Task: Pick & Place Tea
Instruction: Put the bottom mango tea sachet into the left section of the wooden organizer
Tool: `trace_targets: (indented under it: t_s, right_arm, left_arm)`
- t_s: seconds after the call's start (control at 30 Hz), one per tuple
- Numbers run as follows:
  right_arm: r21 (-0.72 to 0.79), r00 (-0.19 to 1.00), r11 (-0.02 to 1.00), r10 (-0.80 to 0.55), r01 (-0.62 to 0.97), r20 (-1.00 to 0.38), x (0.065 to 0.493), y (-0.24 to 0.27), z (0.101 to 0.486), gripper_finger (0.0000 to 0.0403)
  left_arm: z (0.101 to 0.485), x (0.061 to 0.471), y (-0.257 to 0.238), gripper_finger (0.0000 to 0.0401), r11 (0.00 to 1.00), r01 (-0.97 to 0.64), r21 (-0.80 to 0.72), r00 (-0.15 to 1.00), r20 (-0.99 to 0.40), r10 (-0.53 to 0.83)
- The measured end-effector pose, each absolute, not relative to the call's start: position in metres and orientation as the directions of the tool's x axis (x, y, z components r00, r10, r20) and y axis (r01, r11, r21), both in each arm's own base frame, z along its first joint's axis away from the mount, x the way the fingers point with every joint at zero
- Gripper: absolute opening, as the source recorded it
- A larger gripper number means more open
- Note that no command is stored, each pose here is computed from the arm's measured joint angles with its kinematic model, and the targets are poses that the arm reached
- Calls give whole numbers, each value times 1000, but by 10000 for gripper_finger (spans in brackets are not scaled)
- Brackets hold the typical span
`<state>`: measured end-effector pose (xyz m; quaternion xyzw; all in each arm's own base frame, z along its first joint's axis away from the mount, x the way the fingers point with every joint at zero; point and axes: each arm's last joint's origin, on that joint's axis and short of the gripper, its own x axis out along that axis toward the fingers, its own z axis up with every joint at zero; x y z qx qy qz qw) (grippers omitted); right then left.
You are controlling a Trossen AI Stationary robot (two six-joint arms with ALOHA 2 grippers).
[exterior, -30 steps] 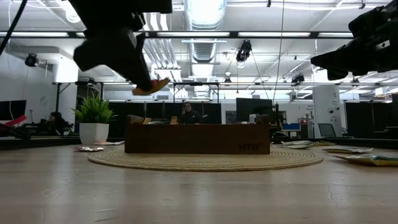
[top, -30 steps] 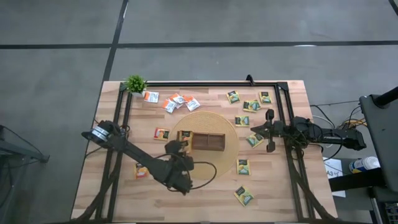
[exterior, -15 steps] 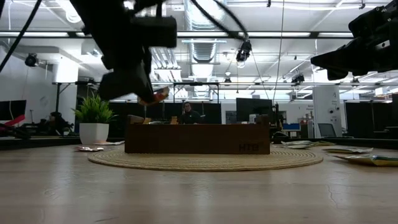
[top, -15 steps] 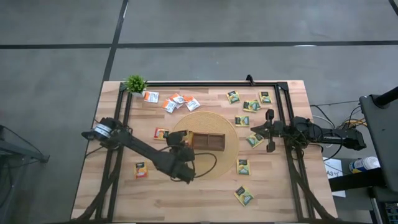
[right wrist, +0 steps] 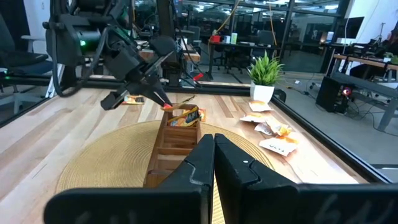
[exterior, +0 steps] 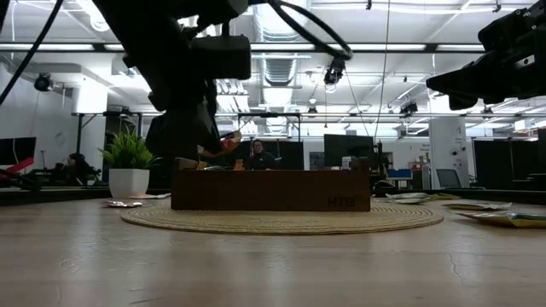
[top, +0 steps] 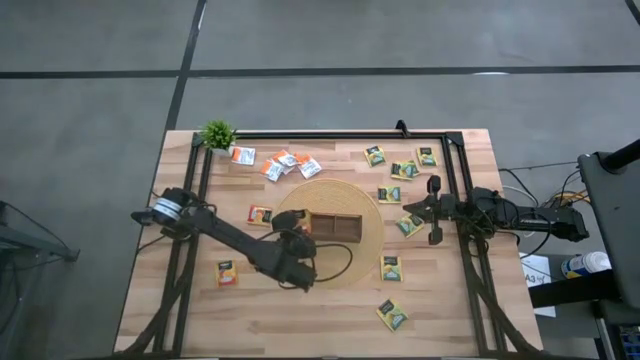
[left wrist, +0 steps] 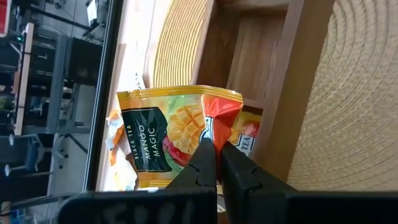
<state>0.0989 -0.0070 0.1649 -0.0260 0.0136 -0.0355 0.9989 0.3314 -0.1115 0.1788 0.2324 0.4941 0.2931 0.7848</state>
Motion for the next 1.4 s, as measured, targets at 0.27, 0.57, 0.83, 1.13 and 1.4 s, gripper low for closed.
trace_targets:
  t_s: [0.27,0.57,0.83,1.13,1.4]
  right_arm:
    - [-53,997,996,-72,70,-25,99,-7,165,9]
    - [-53,997,996,-71,70,-26,99,-7,165,9]
    - [-53,997,996,-72,71,-26,99,-7,165,9]
    - [-53,997,996,-72,70,-26,99,-7,165,9]
    - [-53,997,996,-72,71,-26,99,-7,165,9]
  left_arm:
    - [159,339,-101,0,700,-189,689,280,-645,711]
    - [155,339,-100,1,724,-172,668,257,-679,688]
    - [155,339,-100,37,718,-177,674,259,-671,694]
    - [155,339,-99,69,707,-182,684,263,-658,705]
    - [156,339,-101,104,705,-178,686,266,-656,706]
